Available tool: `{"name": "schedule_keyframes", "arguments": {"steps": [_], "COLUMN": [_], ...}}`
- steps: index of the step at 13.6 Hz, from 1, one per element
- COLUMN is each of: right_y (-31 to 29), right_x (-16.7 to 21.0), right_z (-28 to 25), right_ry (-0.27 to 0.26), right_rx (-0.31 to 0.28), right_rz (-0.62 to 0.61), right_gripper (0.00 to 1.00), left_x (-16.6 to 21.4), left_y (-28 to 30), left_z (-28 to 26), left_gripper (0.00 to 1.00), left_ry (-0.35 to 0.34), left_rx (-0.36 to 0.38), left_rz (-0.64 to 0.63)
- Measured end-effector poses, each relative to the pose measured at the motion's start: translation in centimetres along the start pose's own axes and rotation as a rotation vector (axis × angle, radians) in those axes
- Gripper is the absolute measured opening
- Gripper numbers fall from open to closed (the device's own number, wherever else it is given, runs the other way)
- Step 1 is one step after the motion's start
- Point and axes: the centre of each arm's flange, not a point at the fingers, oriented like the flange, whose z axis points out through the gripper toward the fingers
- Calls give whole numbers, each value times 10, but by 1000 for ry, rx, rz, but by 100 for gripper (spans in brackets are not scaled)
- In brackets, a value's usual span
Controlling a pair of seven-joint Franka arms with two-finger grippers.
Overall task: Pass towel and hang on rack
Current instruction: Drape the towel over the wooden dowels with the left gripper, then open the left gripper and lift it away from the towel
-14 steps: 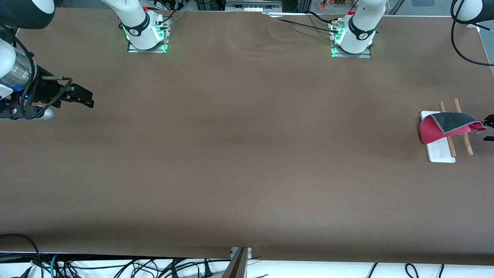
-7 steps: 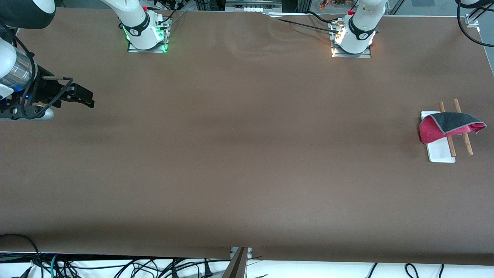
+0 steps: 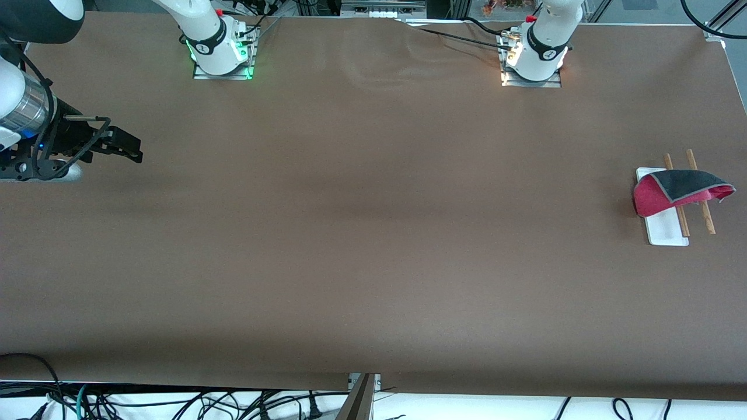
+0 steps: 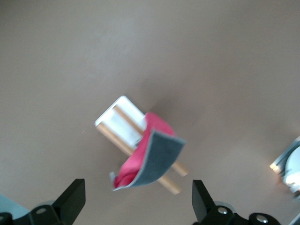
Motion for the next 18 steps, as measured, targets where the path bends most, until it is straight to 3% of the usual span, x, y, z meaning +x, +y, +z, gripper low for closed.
{"name": "schedule_keyframes", "arguments": {"steps": [4, 7, 9, 13, 18], "right_y": [0, -1, -1, -3, -3], "right_x": [0, 0, 0, 0, 0], "right_z": [0, 0, 0, 0, 0], "right_ry": [0, -1, -1, -1, 1], "right_rx": [0, 0, 0, 0, -3], "right_rz": [0, -1, -2, -6, -6], "right_gripper": [100, 100, 100, 100, 100], "left_x": [109, 194, 232, 240, 184], "left_y": [95, 191, 251, 289, 257], "left_z": [-33, -36, -34, -25, 9], "left_gripper": [100, 100, 100, 100, 100], "left_ry": [-16, -43, -7, 182, 183], "left_rx": [-15, 21, 52, 168, 178], "left_rz": [-136, -246, -325, -442, -599]}}
